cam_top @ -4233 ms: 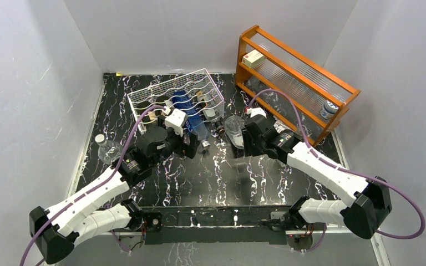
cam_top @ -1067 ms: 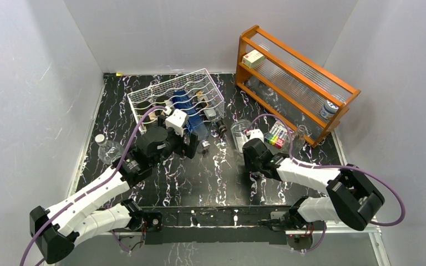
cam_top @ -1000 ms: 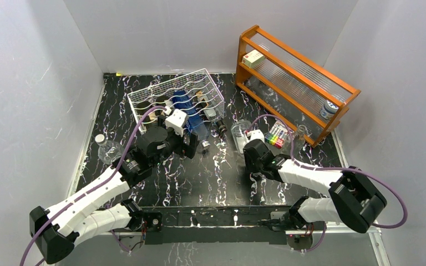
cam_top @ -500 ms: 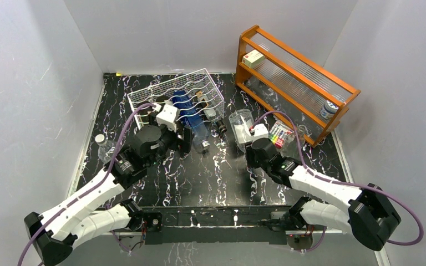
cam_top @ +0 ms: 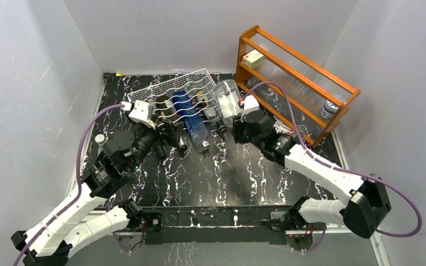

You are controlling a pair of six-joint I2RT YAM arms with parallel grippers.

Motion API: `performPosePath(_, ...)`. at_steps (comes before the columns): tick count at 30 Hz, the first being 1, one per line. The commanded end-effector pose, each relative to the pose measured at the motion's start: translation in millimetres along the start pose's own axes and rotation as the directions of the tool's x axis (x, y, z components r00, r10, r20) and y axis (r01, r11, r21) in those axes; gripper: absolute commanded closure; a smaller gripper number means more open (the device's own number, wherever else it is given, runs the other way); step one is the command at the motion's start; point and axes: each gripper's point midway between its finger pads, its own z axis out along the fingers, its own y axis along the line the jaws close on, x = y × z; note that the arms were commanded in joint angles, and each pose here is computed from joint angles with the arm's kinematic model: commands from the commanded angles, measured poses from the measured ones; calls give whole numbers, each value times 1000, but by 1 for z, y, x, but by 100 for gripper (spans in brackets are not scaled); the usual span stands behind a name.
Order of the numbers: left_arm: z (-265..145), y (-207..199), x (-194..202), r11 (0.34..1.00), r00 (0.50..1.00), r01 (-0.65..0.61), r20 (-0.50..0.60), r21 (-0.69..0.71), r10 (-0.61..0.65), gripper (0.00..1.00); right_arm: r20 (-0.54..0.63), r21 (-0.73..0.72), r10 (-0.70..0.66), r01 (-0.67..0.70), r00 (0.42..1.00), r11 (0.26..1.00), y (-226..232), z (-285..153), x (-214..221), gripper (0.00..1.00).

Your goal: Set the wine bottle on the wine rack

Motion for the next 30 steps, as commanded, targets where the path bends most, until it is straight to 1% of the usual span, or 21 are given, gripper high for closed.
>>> performPosePath(1, -8, 1, -16, 1000, 999, 21, 29, 1, -21, 2, 333, -137, 81, -37, 939, 990, 39, -13, -139, 100)
performPosePath(5, -13, 2, -20, 1000, 999, 26, 36, 1, -26, 2, 313, -174, 70, -15, 947, 985, 54, 7, -165, 100)
performPosePath(9, -20, 5, -25, 1000, 998, 30, 50, 0, -30, 2, 280, -209, 64, -4, 958, 978, 64, 35, -182, 100)
performPosePath(15, -28, 8, -30, 1000, 998, 30, 60, -4, -30, 2, 213, -257, 99, -42, 972, 965, 70, 79, -197, 100)
performPosePath(20, -28, 10, -27, 1000, 998, 25, 53, -7, -25, 2, 141, -245, 119, -82, 983, 966, 64, 116, -193, 100)
performPosePath(30, -30, 12, -24, 1000, 999, 24, 49, -13, -23, 2, 33, -218, 121, -111, 992, 970, 55, 153, -182, 100)
